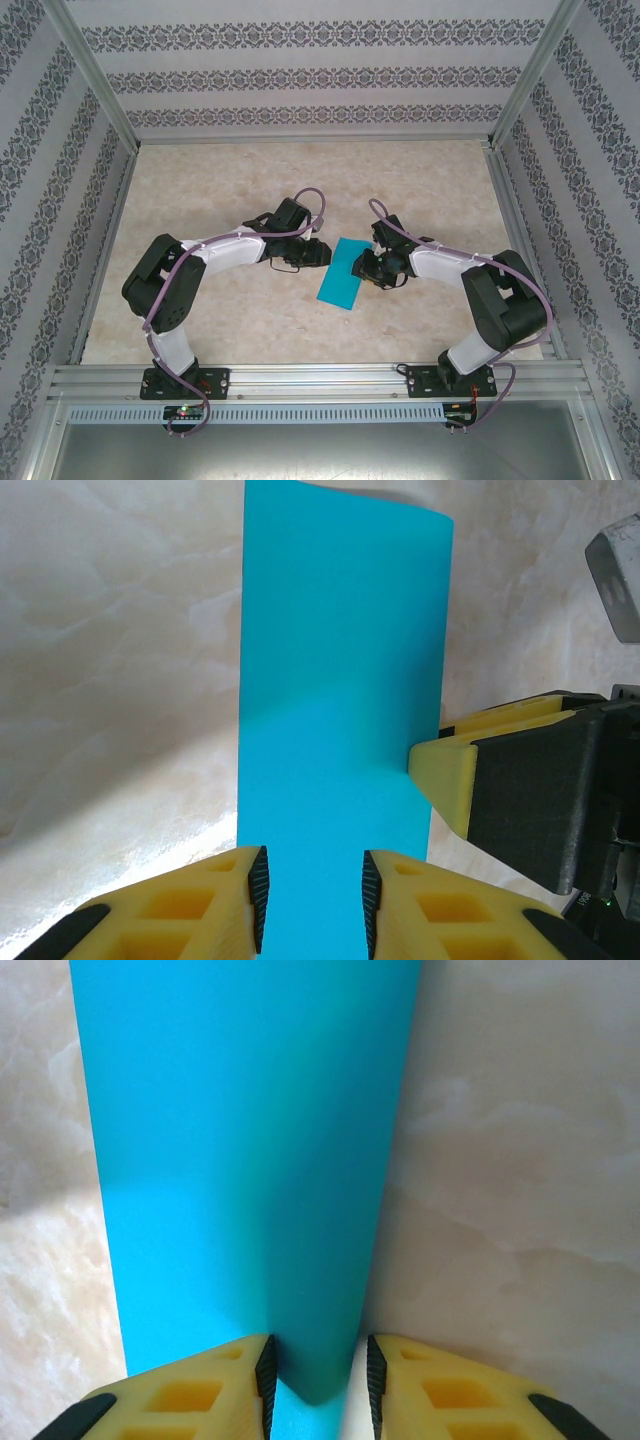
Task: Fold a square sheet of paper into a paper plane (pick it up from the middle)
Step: Hold the square sheet of paper at the center of the table.
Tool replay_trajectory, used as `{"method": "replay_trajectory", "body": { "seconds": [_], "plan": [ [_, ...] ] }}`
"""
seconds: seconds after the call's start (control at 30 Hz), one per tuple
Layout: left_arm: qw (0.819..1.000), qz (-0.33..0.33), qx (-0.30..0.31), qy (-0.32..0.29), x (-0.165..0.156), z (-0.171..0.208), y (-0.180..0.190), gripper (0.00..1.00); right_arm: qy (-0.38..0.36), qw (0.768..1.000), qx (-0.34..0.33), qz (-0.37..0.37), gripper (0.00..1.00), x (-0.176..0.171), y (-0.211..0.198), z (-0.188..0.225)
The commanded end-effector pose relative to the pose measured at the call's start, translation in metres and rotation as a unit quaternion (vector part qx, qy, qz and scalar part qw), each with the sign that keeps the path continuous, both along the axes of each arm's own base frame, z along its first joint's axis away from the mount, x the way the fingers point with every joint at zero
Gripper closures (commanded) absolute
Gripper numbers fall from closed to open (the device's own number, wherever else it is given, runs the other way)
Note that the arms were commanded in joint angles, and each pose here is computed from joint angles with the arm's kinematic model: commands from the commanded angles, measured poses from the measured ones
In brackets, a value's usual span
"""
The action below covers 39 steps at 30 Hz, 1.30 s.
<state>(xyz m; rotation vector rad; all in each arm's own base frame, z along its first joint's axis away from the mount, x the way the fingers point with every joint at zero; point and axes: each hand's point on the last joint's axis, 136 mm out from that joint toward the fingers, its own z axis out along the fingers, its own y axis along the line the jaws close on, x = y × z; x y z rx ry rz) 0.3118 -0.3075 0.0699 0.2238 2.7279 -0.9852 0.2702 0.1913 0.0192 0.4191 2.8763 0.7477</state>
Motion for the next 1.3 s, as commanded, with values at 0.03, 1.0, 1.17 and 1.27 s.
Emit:
{"method": "replay_trajectory", "body": {
  "seconds": [0.03, 1.0, 1.17, 1.27],
  "plan": [
    [1.0, -0.005, -0.002, 0.003, -0.0016, 0.0001, 0.002, 0.66, 0.008, 1.0, -0.007, -0.006, 0.68, -0.0024, -0.0017, -0.0044],
    [1.0, -0.003, -0.015, 0.014, -0.0023, -0.0048, -0.0022, 0.66, 0.021, 0.999, -0.025, 0.012, 0.68, -0.0071, -0.0018, -0.0109],
    [1.0, -0.002, -0.014, 0.015, -0.0027, -0.0061, -0.0017, 0.66, 0.022, 0.999, -0.032, 0.014, 0.69, -0.0083, -0.0039, -0.0116],
    [1.0, -0.003, -0.012, 0.015, -0.0033, -0.0069, -0.0013, 0.66, 0.023, 0.999, -0.036, 0.017, 0.69, -0.0083, -0.0051, -0.0118]
  ]
}}
